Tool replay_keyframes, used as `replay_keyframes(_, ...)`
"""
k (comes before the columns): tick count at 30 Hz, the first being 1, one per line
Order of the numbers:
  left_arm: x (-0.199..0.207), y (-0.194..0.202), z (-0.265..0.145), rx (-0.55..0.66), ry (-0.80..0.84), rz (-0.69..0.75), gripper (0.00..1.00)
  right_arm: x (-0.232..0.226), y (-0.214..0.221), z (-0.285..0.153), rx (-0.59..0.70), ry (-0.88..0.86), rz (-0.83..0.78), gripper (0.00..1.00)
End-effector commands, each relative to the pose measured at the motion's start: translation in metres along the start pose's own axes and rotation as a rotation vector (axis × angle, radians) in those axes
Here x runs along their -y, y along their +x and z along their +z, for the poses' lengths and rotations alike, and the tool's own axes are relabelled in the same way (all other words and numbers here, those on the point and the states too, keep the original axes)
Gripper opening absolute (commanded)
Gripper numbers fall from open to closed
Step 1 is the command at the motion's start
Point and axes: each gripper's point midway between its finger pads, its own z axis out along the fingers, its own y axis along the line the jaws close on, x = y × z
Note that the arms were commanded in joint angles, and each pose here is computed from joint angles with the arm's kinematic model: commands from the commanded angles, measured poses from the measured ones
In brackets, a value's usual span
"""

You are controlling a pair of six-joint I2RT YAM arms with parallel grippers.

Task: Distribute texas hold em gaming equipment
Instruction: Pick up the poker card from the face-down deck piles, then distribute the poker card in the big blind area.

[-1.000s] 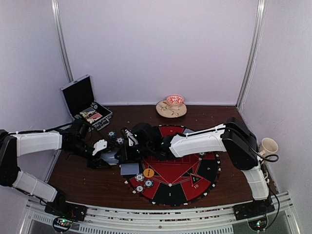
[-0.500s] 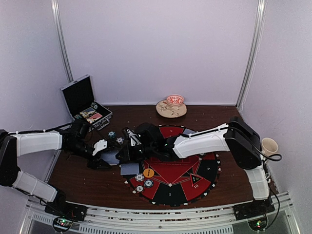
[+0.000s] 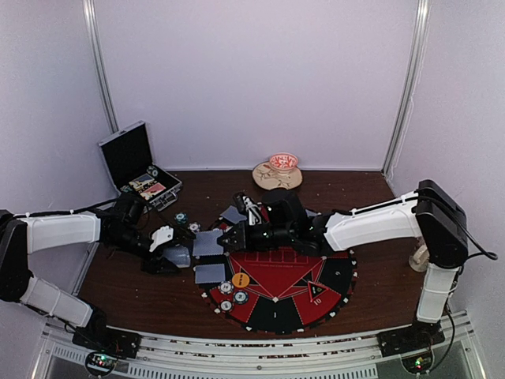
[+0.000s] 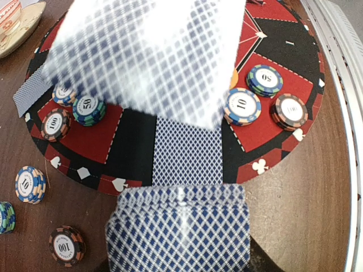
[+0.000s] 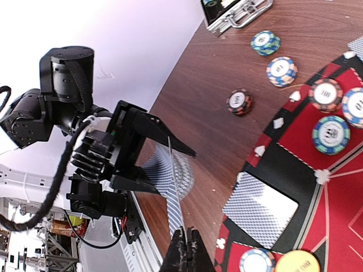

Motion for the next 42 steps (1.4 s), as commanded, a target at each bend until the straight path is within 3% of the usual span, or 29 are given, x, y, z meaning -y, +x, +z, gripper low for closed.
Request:
replay_keyframes(1, -0.005, -0.005, -0.002, 0.022, -0.016, 0.021, 0.52, 0.015, -0.005, -0.012, 0.038, 0.029, -0.002, 0.0)
replay_keyframes(18, -0.004, -0.004, -0.001, 0.022, -0.013, 0.022, 0.52, 0.056, 0.039, 0.045, -0.121, 0.055, 0.043, 0.0)
replay_keyframes(37, -0.004, -0.004, -0.001, 0.022, -0.012, 0.022, 0.52, 0.067, 0.055, 0.059, -0.175, 0.08, 0.049, 0.0)
replay_keyframes(42, -0.004, -0.004, -0.001, 0.021, -0.012, 0.022, 0.52, 0.068, 0.055, 0.058, -0.178, 0.102, 0.039, 0.11)
